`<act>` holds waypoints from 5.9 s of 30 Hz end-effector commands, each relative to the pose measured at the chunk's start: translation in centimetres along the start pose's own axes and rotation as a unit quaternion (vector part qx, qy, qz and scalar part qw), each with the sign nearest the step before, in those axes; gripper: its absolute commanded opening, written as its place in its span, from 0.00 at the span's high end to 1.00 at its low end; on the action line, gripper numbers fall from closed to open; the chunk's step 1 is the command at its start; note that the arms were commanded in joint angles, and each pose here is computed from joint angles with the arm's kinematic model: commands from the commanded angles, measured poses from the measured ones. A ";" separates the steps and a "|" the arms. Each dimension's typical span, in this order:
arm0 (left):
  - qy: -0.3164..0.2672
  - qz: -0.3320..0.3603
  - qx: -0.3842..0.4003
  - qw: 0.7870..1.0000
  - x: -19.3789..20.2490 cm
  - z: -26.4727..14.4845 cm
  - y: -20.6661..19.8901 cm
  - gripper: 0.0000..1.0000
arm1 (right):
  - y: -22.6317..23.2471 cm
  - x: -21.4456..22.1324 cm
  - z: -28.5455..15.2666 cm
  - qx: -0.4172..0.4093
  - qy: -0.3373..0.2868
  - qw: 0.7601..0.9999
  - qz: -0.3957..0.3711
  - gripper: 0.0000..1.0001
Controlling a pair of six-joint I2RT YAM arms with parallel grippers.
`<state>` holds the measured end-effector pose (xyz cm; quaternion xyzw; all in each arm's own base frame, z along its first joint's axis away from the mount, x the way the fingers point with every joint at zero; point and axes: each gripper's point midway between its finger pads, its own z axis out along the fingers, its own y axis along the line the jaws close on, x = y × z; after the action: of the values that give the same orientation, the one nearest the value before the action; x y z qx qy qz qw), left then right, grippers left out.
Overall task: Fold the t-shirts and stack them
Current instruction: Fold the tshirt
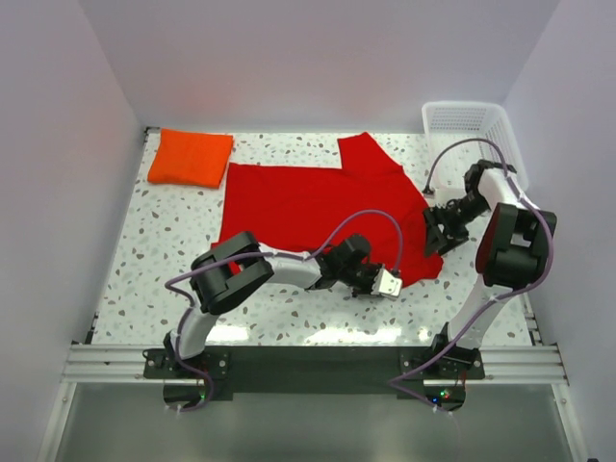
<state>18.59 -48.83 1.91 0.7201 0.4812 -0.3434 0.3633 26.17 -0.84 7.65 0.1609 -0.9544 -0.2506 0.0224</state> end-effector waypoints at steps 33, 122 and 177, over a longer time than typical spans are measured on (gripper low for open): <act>-0.102 -0.088 -0.027 0.990 -4.2 -7.3 10.8 1.00 | 3.3 -8.0 0.7 -0.030 -0.113 0.895 -0.430 0.17; -0.087 -0.035 -0.092 0.991 -3.6 -11.1 15.6 1.00 | 0.1 -11.4 -0.5 -0.015 -0.070 0.901 -0.427 1.00; -0.063 0.033 -0.206 0.976 2.4 -15.0 20.6 0.96 | 4.4 -17.0 -3.3 0.074 -0.158 0.852 -0.494 1.00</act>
<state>40.70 -40.27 6.28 0.6157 0.5495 -0.2762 0.4926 42.93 6.42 11.12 0.5540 -0.7725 -0.1811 -0.2521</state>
